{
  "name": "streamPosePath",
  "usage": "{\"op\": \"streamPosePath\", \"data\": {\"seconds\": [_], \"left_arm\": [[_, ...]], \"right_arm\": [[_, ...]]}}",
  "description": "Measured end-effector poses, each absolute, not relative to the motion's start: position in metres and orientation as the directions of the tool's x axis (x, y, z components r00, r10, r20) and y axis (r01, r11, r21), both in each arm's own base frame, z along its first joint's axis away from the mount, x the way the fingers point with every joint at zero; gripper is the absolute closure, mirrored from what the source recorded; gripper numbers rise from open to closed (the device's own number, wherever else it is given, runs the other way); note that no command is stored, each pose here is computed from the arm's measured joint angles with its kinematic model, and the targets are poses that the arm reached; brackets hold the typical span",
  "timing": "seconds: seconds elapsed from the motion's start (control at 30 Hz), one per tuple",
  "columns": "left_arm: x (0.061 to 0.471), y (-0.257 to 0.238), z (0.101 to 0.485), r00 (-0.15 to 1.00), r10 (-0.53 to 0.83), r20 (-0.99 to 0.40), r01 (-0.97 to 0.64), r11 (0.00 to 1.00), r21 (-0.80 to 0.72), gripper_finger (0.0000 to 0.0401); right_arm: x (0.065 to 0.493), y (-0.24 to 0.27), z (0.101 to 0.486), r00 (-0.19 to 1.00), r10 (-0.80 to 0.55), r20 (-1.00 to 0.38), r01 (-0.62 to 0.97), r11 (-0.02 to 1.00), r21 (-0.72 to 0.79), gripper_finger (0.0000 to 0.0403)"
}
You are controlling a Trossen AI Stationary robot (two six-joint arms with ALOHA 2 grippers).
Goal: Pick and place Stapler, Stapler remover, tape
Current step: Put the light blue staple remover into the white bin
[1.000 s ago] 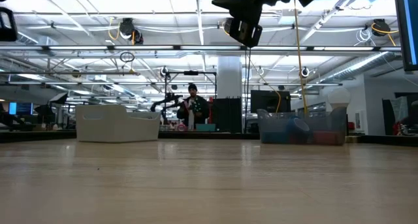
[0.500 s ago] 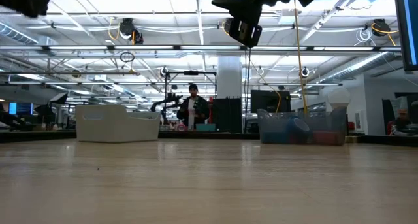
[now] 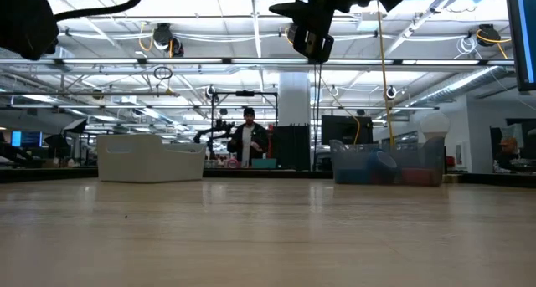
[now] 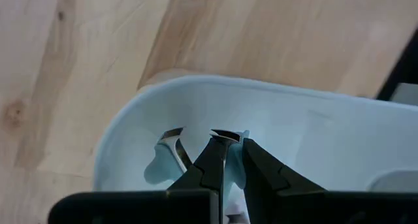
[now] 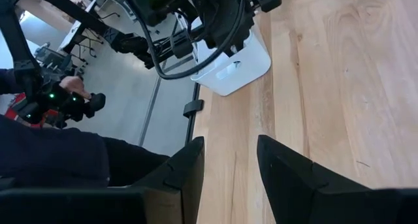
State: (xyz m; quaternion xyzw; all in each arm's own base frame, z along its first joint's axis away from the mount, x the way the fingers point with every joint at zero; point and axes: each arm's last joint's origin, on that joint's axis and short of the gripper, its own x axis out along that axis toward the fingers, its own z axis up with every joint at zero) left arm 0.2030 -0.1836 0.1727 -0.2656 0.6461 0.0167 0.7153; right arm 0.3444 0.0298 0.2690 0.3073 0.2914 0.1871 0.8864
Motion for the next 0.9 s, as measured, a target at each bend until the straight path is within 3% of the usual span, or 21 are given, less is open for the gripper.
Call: {"op": "streamPosePath", "data": {"seconds": [0.2, 0.57, 0.9], "left_arm": [[0.2052, -0.1856, 0.1671, 0.156, -0.311, -0.937, -0.371, 0.861, -0.348, 0.037], [0.2063, -0.1852, 0.1658, 0.184, -0.283, -0.941, -0.366, 0.869, -0.333, 0.0323], [0.2089, -0.1877, 0.1665, 0.207, -0.311, -0.927, -0.348, 0.862, -0.368, 0.0319]], "right_arm": [[0.3444, 0.0297, 0.2691, 0.761, 0.511, -0.401, -0.153, 0.741, 0.654, 0.0268], [0.3446, 0.0301, 0.2697, 0.761, 0.514, -0.395, -0.158, 0.737, 0.657, 0.0273], [0.3446, 0.0301, 0.2697, 0.761, 0.515, -0.395, -0.158, 0.737, 0.657, 0.0273]]}}
